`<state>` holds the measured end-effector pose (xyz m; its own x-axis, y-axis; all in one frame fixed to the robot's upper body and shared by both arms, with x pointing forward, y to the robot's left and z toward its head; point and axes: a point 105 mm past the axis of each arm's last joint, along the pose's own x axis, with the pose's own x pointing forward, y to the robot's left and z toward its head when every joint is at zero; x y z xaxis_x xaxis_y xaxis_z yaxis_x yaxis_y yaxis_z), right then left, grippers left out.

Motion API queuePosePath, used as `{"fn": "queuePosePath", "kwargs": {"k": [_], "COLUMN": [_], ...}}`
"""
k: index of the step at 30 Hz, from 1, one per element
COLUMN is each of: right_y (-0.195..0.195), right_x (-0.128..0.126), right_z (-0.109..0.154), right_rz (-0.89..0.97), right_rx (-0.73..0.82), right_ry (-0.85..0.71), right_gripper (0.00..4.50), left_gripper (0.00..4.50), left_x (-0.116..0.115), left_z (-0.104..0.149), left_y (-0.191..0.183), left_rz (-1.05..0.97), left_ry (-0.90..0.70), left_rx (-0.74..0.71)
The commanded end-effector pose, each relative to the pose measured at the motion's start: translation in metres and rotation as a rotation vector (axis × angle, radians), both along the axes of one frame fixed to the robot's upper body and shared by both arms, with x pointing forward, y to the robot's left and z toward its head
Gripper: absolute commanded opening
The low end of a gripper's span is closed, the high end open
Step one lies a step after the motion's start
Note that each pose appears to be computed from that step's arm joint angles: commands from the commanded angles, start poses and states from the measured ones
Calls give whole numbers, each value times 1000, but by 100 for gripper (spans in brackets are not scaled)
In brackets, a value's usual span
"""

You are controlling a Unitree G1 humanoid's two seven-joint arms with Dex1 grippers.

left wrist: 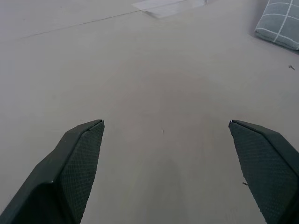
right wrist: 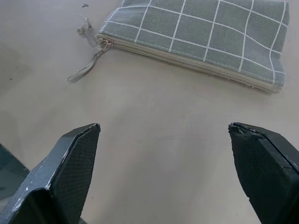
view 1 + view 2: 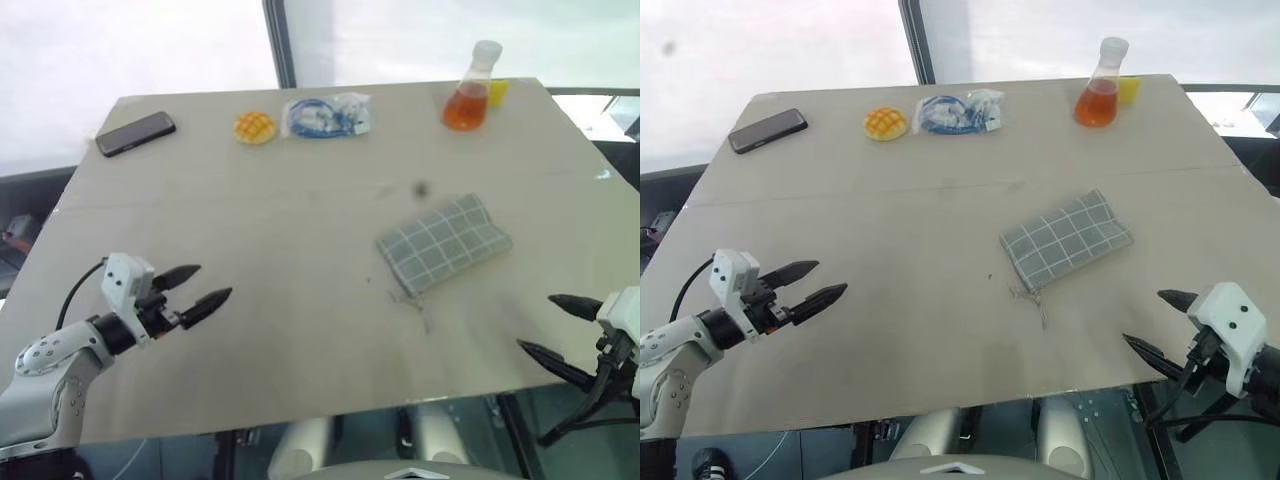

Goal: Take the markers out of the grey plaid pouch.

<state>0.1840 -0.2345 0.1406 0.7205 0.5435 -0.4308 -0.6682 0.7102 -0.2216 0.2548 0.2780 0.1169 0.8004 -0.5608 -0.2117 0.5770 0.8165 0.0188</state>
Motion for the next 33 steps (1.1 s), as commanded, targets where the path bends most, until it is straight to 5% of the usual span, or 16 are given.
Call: {"fn": "queuePosePath", "kwargs": {"k": [1, 11, 14, 18, 24, 33], "right_y": [7, 24, 36, 52, 59, 64], "right_x": [4, 5, -6, -26, -38, -43], "right_z": [7, 17, 22, 24, 23, 19], "right_rz": [24, 95, 156, 236, 206, 115], "right_rx": [0, 41, 72, 56, 20, 18], "right_ry": [-32, -94, -96, -104, -151, -212], "right_gripper": [450, 450, 450, 450, 450, 450], "left_gripper": [443, 443, 443, 443, 443, 443], "left_x": [4, 6, 8, 27, 56, 70], "left_z": [21, 46, 35, 21, -1, -21], "left_y": [-7, -73, -103, -133, -188, -276], "left_rz": [-25, -316, -538, -704, -848, -941], "left_ry": [-55, -161, -360, -595, -801, -949], "left_rx": [2, 76, 362, 529, 565, 591]}}
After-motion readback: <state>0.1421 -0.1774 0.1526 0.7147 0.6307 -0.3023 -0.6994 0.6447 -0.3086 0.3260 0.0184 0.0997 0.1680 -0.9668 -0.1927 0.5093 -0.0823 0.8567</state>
